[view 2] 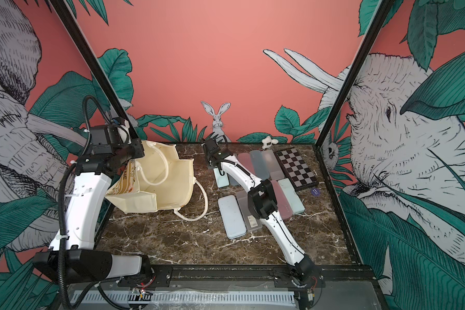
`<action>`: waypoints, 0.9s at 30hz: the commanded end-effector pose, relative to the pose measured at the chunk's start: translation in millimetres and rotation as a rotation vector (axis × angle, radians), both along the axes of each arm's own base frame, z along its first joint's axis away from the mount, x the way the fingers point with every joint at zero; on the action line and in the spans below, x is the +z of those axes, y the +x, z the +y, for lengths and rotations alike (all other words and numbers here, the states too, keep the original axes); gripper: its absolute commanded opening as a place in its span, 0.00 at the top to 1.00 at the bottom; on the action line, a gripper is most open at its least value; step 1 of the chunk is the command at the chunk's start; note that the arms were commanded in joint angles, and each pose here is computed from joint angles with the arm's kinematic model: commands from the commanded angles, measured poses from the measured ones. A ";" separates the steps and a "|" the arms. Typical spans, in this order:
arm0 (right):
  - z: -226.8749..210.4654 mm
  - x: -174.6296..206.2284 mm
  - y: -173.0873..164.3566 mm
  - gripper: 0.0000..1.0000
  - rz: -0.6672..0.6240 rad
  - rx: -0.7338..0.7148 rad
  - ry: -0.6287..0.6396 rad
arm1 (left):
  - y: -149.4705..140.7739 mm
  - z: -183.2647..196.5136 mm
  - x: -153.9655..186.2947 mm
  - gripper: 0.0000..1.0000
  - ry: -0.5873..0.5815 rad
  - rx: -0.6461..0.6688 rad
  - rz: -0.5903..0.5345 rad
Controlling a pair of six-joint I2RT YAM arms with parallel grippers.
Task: Take out the pencil case from the canvas bag
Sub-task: Place the pencil case at the center of the board, then adjust the pencil case at the center of the board.
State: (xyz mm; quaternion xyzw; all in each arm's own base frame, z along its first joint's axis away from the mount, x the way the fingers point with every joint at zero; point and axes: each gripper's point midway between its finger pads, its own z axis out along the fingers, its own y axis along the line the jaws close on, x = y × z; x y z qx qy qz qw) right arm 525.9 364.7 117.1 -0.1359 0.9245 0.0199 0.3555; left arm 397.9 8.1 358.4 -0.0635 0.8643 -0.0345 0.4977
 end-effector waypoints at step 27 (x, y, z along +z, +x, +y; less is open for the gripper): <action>7.4 -38.3 0.5 0.13 0.016 0.194 -0.141 | -22.9 18.2 4.8 1.00 -0.039 0.066 -0.057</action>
